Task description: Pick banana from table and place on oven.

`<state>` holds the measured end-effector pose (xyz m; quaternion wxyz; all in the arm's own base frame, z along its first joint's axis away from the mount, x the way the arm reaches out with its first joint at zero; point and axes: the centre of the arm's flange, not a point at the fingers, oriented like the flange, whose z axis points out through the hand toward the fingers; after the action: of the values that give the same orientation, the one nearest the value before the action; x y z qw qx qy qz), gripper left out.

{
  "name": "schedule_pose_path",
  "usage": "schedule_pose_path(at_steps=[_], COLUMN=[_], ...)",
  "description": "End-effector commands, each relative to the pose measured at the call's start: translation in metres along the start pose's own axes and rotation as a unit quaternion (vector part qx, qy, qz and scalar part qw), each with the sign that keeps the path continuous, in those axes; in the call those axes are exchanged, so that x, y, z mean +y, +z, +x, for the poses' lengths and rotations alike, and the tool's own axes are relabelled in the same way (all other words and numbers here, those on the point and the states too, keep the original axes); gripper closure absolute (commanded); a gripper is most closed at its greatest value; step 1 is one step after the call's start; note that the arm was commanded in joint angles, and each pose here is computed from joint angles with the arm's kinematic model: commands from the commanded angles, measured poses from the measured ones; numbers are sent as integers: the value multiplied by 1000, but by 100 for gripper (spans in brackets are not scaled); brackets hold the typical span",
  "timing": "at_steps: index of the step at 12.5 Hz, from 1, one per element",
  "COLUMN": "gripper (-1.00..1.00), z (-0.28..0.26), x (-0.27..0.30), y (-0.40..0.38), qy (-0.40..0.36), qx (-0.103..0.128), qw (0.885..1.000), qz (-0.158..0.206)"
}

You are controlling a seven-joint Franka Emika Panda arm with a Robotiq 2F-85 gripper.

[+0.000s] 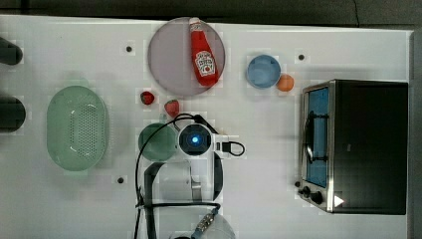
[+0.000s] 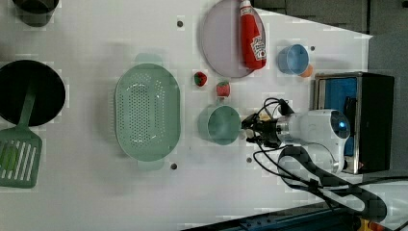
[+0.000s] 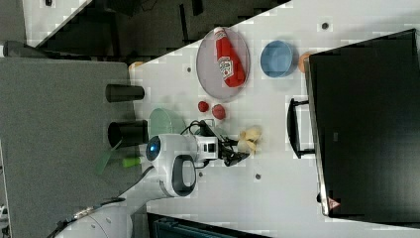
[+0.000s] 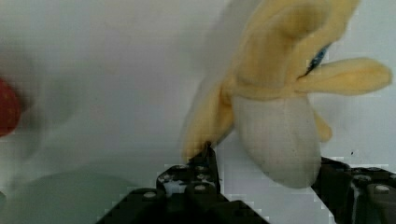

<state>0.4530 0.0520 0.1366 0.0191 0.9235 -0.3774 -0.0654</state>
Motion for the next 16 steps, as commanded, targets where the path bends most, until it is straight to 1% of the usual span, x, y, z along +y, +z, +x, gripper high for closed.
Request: schedule_pose_path(at_steps=[1,2,4,5,8,9,10,12,16], gripper=[27,48,51,51,51,51,51,51,51], z=[12,12,14,17,24,24,24,21,24], x=[-2,-2,-5,-9,-16,-15,-11,2,51], y=[-24,-25,-32,-45,-120,-151,-183,-245,-362], qy=[14,14,14,14,14,15,18,28,68], qx=[25,26,32,42,87,99,105,99,63], qw=[999,999,999,998,992,990,989,991,995], qz=[21,22,29,39,85,95,98,83,47])
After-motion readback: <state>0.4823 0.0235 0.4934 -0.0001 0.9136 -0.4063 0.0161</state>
